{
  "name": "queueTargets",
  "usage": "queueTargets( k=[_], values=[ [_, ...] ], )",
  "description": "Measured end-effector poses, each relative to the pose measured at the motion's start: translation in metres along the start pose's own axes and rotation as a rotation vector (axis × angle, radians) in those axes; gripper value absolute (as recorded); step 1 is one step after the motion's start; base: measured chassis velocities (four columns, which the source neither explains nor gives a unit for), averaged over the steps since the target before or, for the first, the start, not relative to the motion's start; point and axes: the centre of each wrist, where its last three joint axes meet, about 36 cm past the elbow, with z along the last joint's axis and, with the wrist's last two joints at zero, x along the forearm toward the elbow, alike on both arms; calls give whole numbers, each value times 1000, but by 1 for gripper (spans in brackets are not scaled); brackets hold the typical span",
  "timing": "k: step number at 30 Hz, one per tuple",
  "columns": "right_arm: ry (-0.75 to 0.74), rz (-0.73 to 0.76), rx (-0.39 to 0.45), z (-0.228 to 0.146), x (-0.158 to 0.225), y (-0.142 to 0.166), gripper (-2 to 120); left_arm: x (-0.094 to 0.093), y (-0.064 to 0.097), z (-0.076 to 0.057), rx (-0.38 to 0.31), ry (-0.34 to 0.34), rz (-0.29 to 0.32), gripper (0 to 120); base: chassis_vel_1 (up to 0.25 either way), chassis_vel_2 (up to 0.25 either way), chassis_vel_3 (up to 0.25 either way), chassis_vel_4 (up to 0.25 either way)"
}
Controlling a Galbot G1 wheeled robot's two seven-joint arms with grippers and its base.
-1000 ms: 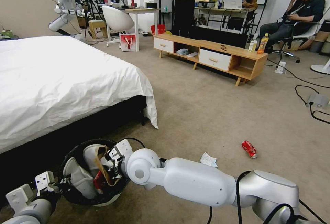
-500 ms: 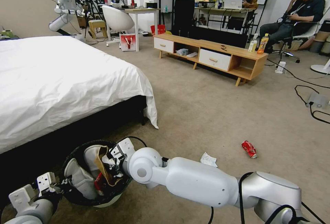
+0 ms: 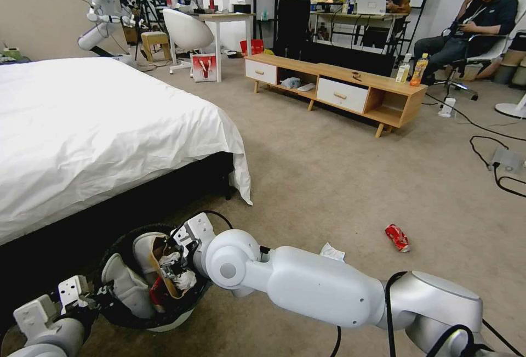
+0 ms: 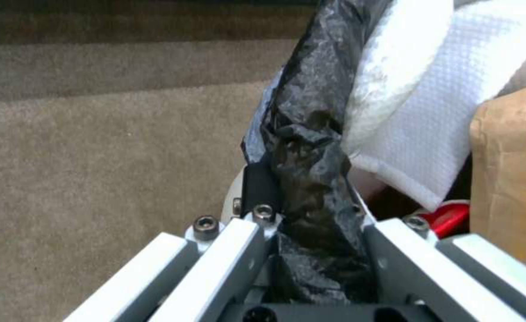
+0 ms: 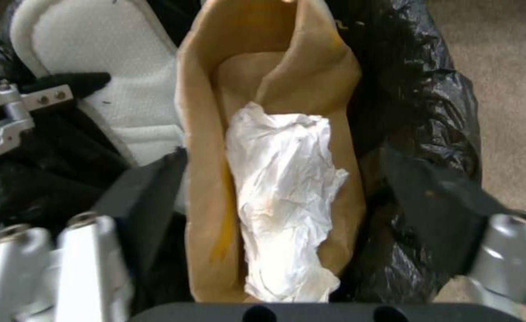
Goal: Pick up the trash bin and place the garbage on the floor into it.
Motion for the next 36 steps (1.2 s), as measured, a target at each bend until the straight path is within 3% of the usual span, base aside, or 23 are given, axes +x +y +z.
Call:
queueTargets(
  k=[4, 15, 20, 23, 26, 29, 36],
  values=[
    [1, 3, -3, -1, -1, 1, 99, 0, 0, 1, 3, 2, 1, 3, 0, 0, 0, 0],
    [-47, 2, -11, -13, 16, 4, 100, -2, 2, 2, 5, 8, -3, 3, 0, 0, 0, 0],
    [-128, -34, -23, -28, 65, 4, 100, -5, 6, 1, 0, 11, -14, 3, 0, 0, 0, 0],
    [-147, -41, -23, -30, 76, 2, 100, -6, 7, 1, 0, 12, -17, 3, 0, 0, 0, 0],
    [-236, -59, -31, -34, 120, -8, 100, -5, 10, 1, -2, 13, -25, 3, 0, 0, 0, 0],
    [-263, -61, -38, -33, 133, -13, 100, -5, 11, 0, -3, 13, -27, 3, 0, 0, 0, 0],
    [-523, -4, -122, 1, 205, -75, 100, -2, 18, -1, -12, 13, -48, 3, 0, 0, 0, 0]
  ],
)
